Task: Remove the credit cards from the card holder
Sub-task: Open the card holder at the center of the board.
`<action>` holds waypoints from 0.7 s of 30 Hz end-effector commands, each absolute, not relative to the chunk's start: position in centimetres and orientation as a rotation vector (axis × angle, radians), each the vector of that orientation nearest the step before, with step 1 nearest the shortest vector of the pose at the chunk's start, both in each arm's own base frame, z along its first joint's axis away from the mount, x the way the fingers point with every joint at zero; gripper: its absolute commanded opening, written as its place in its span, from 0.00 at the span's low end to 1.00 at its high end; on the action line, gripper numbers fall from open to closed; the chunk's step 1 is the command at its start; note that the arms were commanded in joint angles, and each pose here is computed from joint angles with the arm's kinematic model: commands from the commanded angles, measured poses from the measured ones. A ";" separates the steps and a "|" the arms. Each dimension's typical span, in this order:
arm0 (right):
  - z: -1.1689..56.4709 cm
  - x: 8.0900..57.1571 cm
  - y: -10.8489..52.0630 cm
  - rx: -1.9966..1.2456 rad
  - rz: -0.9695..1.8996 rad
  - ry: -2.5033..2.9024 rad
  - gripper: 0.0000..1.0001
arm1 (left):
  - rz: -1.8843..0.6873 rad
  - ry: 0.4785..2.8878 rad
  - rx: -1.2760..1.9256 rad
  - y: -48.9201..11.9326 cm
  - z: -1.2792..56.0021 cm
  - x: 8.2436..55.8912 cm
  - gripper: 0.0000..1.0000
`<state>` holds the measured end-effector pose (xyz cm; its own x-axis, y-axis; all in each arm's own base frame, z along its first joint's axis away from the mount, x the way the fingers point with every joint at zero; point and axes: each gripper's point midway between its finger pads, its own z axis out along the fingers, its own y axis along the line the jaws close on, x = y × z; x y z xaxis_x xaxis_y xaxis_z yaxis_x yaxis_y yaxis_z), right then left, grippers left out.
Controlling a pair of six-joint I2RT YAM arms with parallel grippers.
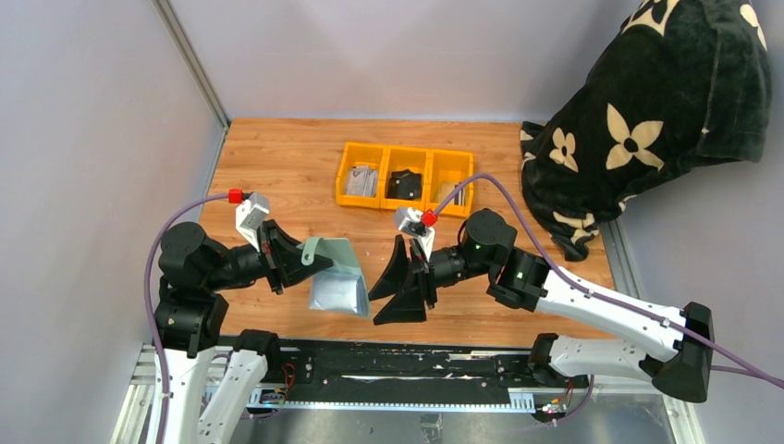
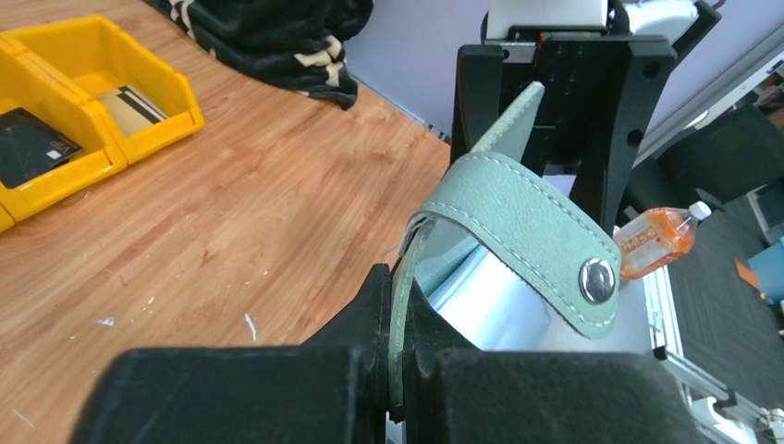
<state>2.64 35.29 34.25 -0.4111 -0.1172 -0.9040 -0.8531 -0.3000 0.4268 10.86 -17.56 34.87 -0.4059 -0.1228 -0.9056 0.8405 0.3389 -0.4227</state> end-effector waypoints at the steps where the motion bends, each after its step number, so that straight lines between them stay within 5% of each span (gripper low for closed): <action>1: 33.8 2.8 35.0 -1.237 1.738 1.362 0.59 | -1.256 1.602 0.632 -17.7 36.1 11.3 0.00; 21: 33.9 4.6 35.1 -1.144 1.610 1.218 0.60 | -1.375 1.587 0.627 -18.2 38.0 10.0 0.00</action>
